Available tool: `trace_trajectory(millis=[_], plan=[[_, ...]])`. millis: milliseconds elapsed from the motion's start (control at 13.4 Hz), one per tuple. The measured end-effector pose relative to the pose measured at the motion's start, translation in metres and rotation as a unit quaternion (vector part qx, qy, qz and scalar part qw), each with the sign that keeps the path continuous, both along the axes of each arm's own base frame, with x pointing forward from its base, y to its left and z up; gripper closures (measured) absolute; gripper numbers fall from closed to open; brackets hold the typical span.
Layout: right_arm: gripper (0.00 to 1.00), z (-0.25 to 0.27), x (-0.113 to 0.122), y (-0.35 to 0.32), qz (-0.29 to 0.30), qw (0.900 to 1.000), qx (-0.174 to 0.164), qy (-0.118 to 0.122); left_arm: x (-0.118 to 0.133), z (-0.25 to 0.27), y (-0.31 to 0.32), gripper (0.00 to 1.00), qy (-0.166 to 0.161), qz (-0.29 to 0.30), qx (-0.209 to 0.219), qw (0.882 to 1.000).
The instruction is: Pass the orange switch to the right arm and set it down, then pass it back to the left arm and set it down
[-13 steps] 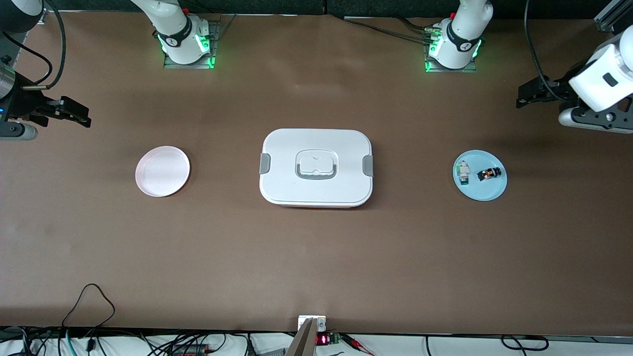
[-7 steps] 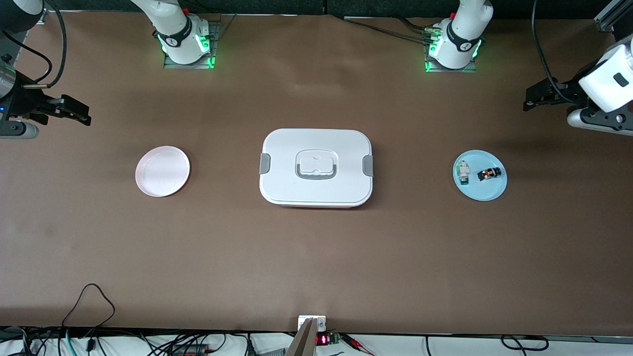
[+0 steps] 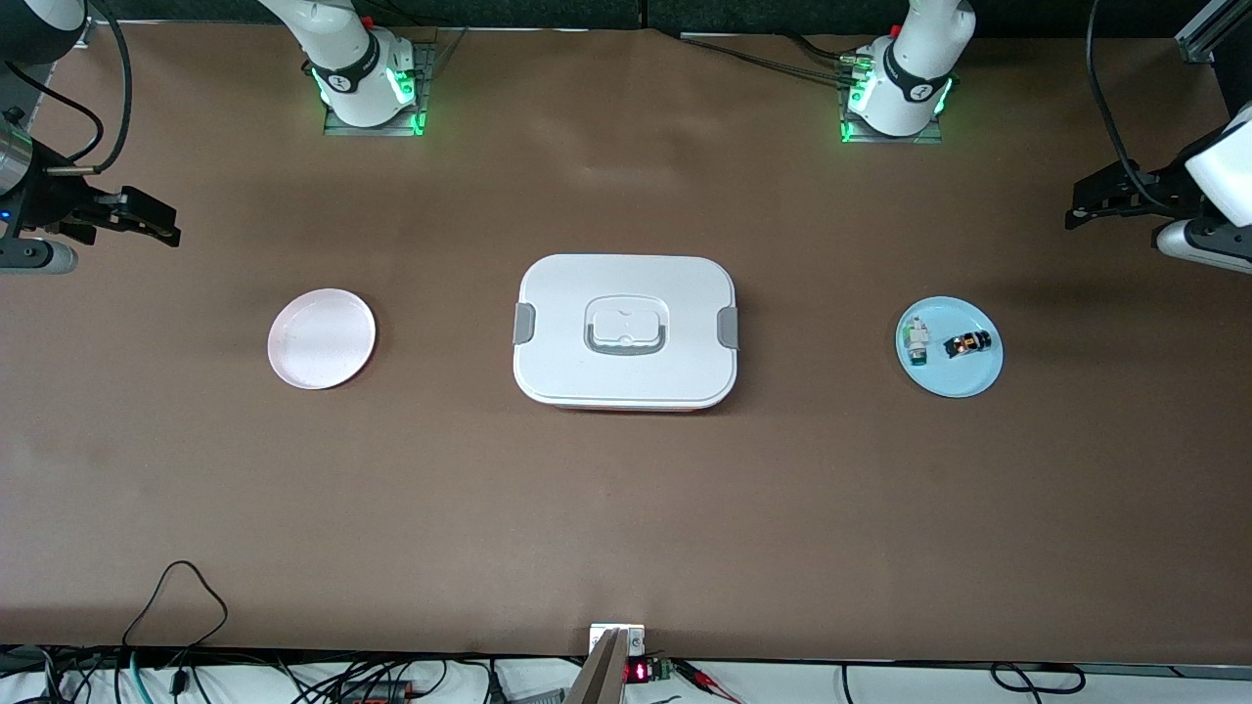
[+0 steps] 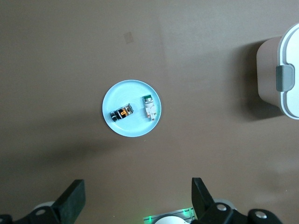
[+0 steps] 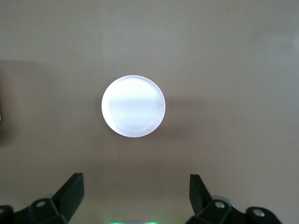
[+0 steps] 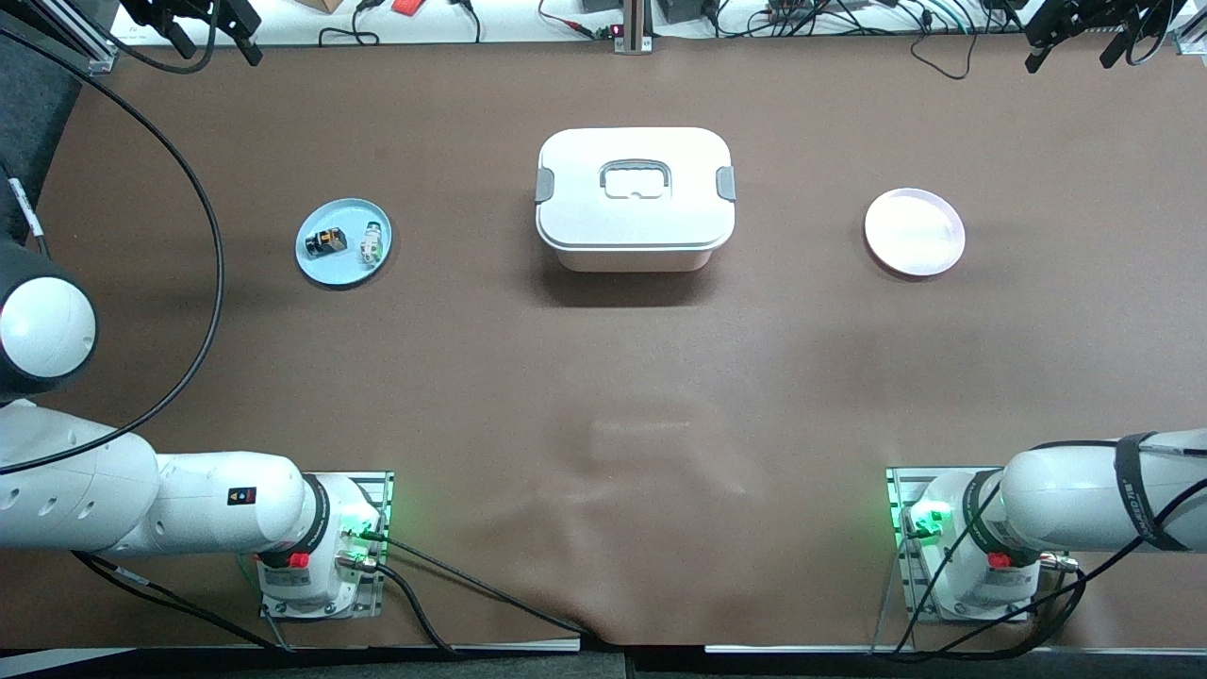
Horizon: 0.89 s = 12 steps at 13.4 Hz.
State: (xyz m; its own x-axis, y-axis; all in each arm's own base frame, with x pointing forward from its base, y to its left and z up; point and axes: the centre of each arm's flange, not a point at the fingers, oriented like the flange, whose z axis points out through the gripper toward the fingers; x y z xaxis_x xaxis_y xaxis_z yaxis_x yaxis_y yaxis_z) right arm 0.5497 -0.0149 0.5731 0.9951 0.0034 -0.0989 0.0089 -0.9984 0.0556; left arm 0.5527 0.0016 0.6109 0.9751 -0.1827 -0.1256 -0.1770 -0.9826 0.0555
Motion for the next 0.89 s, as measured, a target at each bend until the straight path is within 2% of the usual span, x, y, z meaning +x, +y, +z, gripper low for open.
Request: trace_trajectory(millis=[894], plan=[[0.0, 0.0007, -0.0034, 0.0, 0.0, 1.0, 0.0, 0.001, -0.0001, 0.0001, -0.0038, 0.0, 0.001, 0.008, 0.001, 1.0]])
